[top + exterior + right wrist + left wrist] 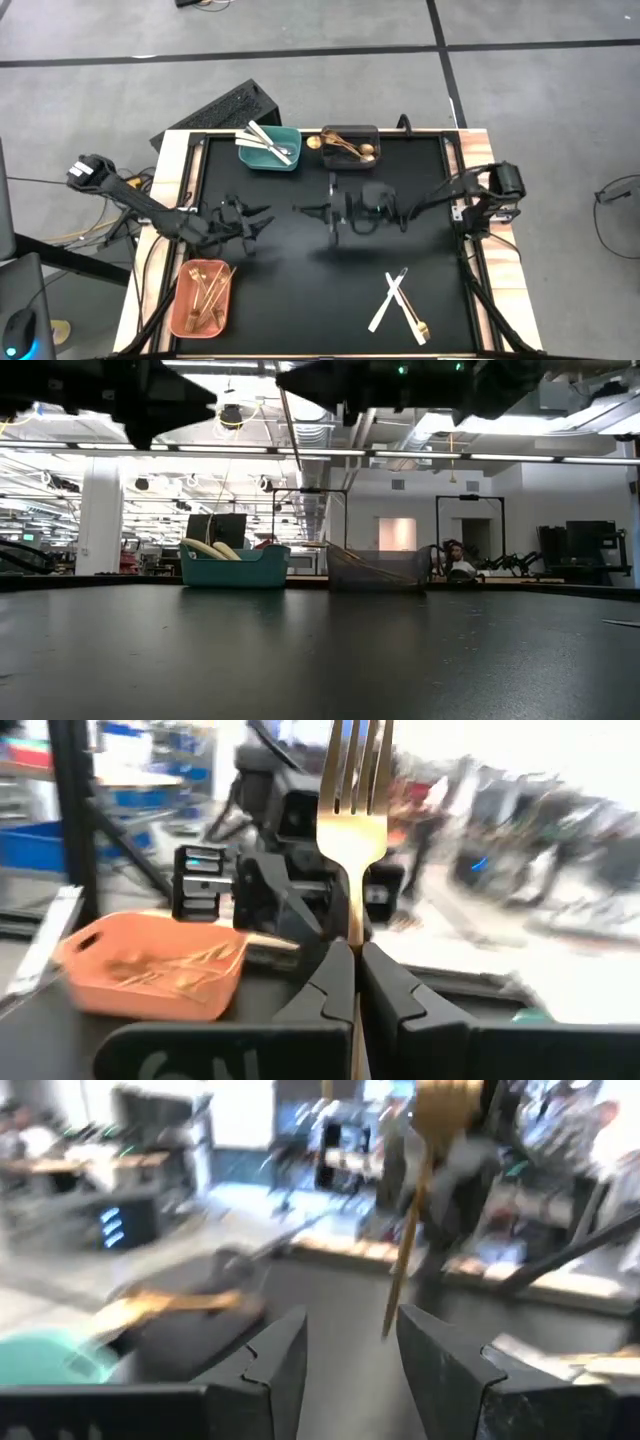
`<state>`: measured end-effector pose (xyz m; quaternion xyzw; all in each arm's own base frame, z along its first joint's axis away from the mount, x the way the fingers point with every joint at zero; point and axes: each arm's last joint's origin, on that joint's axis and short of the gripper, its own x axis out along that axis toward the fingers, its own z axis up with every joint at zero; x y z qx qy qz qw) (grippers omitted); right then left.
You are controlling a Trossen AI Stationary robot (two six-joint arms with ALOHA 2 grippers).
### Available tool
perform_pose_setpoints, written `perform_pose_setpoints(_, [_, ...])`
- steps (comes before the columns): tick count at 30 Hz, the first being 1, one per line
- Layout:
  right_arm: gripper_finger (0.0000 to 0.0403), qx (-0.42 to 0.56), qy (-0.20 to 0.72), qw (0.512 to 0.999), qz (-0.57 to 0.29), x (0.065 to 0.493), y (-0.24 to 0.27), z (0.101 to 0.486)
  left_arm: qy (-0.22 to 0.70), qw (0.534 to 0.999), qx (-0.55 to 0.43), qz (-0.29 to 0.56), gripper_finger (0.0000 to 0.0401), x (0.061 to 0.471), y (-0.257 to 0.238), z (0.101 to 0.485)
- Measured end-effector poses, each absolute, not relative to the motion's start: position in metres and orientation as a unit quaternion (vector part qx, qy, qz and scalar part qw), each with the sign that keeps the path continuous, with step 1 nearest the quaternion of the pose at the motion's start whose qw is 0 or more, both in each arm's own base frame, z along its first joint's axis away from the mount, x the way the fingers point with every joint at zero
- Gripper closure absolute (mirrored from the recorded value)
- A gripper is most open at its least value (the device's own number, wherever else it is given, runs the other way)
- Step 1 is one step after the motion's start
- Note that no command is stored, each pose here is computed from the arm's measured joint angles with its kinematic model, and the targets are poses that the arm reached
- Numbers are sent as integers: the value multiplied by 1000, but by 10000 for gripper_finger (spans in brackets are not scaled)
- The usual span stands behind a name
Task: Sort silverware by color (type)
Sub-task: Put the gold fork into the orange bin
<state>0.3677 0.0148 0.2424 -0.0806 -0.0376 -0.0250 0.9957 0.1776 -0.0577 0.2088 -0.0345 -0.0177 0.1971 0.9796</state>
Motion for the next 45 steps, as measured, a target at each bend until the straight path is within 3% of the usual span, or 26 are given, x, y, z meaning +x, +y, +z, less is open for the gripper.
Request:
perform_pose_setpoints(3, [379, -129, -25, 987, -89, 368, 32, 235, -65, 985, -12, 159, 258, 183, -53, 212])
perform_pose_setpoints(7, [379, -156, -32, 976, -149, 374, 46, 239, -61, 988, 40, 137, 258, 200, -52, 211])
perform_pose_setpoints(11, [379, -165, -23, 967, -195, 380, 54, 241, -46, 983, 62, 165, 257, 220, -53, 213])
perform_pose_setpoints(25, [379, -170, 6, 955, -241, 382, 56, 235, -63, 970, 94, 213, 215, 248, -51, 236])
perform_pose_setpoints(30, [379, -178, 16, 954, -240, 382, 56, 234, -66, 965, 86, 237, 260, 249, -48, 239])
perform_pose_setpoints(37, [378, -184, 27, 953, -237, 382, 57, 231, -65, 963, 68, 252, 382, 250, -43, 238])
perform_pose_setpoints(40, [345, -170, 29, 956, -236, 382, 57, 230, -54, 964, 79, 250, 395, 250, -45, 237])
perform_pose_setpoints(45, [251, -170, 48, 948, -264, 376, 65, 234, 1, 953, 82, 293, 399, 231, -63, 251])
